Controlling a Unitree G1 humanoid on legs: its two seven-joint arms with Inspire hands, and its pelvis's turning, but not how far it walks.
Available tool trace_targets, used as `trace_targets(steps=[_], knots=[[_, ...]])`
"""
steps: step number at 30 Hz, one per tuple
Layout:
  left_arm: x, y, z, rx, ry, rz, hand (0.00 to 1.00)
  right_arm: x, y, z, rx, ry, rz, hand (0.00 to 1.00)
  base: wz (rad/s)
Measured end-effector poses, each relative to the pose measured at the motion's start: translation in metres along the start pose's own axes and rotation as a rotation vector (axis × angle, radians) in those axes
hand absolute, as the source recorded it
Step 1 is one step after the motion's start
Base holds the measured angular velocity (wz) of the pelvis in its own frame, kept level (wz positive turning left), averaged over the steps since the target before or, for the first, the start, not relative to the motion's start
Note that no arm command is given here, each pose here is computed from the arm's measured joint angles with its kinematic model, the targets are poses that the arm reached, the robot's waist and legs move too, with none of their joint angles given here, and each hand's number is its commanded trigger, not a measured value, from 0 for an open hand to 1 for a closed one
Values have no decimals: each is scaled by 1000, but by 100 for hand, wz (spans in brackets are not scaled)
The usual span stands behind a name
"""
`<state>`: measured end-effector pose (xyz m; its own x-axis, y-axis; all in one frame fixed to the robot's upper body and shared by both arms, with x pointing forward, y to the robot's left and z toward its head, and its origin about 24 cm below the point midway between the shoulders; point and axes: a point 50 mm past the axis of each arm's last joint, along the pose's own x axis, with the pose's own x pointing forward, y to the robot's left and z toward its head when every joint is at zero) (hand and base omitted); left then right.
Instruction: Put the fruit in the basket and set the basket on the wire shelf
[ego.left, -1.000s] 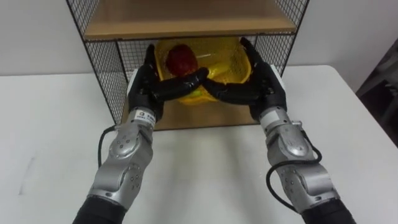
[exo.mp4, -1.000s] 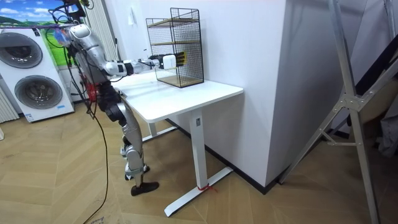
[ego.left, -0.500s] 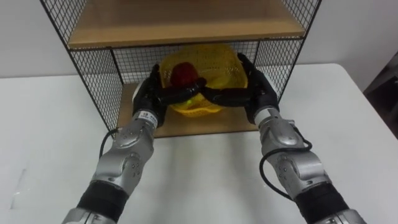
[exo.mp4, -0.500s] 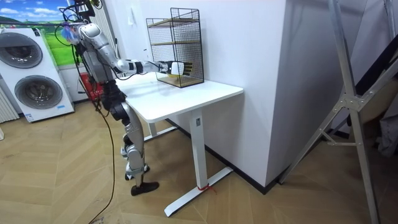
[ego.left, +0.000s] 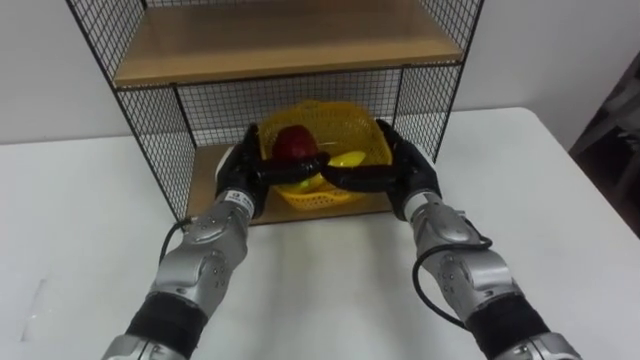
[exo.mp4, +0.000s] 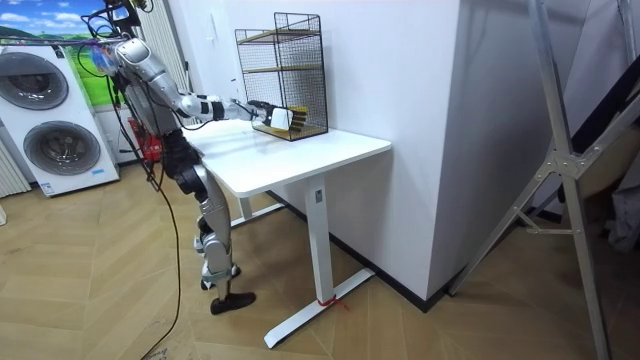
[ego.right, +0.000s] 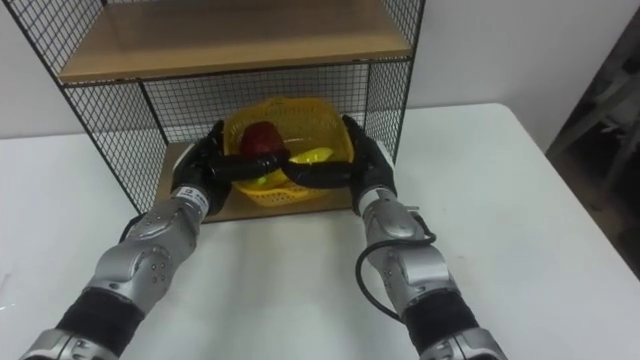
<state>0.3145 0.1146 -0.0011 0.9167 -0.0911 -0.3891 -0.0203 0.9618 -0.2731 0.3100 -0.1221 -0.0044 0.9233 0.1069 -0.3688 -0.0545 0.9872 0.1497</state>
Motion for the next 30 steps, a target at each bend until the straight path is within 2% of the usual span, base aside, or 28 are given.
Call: trace_targets(steps=[11, 22, 30], knots=[[-1, 1, -6, -5, 16, 34, 0, 0, -3, -3, -5, 12, -10, 0, 6], [-6, 21, -17, -19, 25, 74, 0, -4, -7, -11, -4, 32, -6, 0, 0], [-7, 23, -17, -21, 25, 98, 0, -4, -10, -10, -34, 23, -32, 0, 0]])
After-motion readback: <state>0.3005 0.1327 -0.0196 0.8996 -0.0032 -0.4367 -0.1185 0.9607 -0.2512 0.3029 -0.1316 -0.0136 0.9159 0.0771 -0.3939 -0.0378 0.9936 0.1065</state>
